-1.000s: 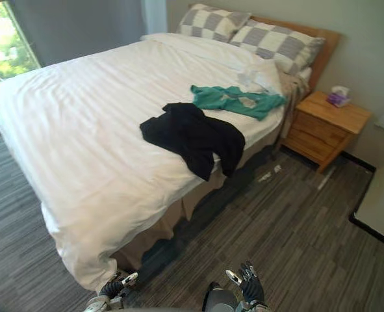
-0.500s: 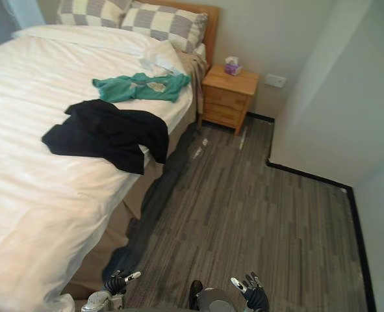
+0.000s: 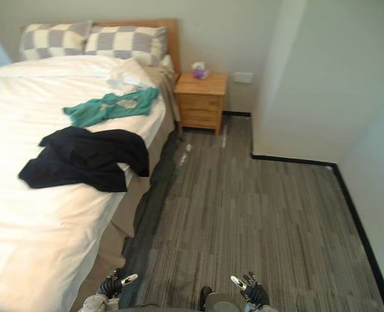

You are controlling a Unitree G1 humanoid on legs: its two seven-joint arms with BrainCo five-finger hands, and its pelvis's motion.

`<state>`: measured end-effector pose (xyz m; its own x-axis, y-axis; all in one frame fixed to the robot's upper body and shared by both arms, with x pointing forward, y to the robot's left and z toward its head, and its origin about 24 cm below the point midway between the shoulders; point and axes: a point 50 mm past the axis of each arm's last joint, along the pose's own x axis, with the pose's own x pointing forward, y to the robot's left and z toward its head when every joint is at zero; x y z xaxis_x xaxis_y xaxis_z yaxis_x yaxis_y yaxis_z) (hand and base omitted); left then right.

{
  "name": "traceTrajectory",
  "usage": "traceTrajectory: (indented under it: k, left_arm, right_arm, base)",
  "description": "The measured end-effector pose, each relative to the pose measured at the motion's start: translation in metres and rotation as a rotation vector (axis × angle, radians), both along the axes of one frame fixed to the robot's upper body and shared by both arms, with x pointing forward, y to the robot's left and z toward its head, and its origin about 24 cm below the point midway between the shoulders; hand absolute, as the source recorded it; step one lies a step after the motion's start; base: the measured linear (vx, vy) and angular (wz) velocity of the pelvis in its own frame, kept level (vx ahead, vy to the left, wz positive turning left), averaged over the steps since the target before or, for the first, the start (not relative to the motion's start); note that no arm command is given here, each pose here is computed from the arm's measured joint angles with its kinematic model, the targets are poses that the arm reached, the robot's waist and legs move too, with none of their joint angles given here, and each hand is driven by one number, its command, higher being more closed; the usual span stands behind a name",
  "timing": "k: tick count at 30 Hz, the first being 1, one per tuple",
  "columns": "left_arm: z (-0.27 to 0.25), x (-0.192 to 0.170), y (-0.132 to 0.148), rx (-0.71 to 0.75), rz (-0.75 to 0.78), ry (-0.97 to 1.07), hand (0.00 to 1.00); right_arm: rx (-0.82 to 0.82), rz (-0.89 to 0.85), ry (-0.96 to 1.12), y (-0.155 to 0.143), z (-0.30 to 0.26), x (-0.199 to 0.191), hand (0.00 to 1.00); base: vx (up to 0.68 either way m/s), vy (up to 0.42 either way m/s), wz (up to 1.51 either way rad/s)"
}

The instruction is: Tidy the bed and pick cloth on bed and put in laundry

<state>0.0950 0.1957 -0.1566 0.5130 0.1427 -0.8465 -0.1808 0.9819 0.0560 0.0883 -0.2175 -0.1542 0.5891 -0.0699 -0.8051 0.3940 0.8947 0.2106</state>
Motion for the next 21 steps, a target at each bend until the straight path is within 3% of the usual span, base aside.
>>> traceTrajectory:
  k: [5, 6, 13, 21]
  left_arm:
    - [-0.002, -0.001, 0.002, -0.002, 0.001, 0.042, 0.0]
    - [-0.011, -0.034, 0.005, 0.002, 0.047, 0.164, 0.0]
    - [-0.011, -0.036, 0.006, -0.002, 0.064, 0.164, 0.0]
    - [-0.008, -0.034, 0.006, -0.088, 0.328, 0.071, 0.0]
  right_arm:
    - [0.032, -0.06, 0.082, 0.001, -0.006, -0.021, 0.0]
    - [0.015, -0.063, 0.164, 0.001, -0.01, -0.034, 0.0]
    - [0.017, -0.087, 0.155, 0.002, -0.01, -0.037, 0.0]
    - [0.01, -0.141, 0.061, 0.003, -0.005, -0.037, 0.0]
  base:
    - [0.08, 0.084, -0.27]
    - [0.05, 0.018, 0.03]
    - [0.0, 0.005, 0.06]
    - [0.06, 0.004, -0.01]
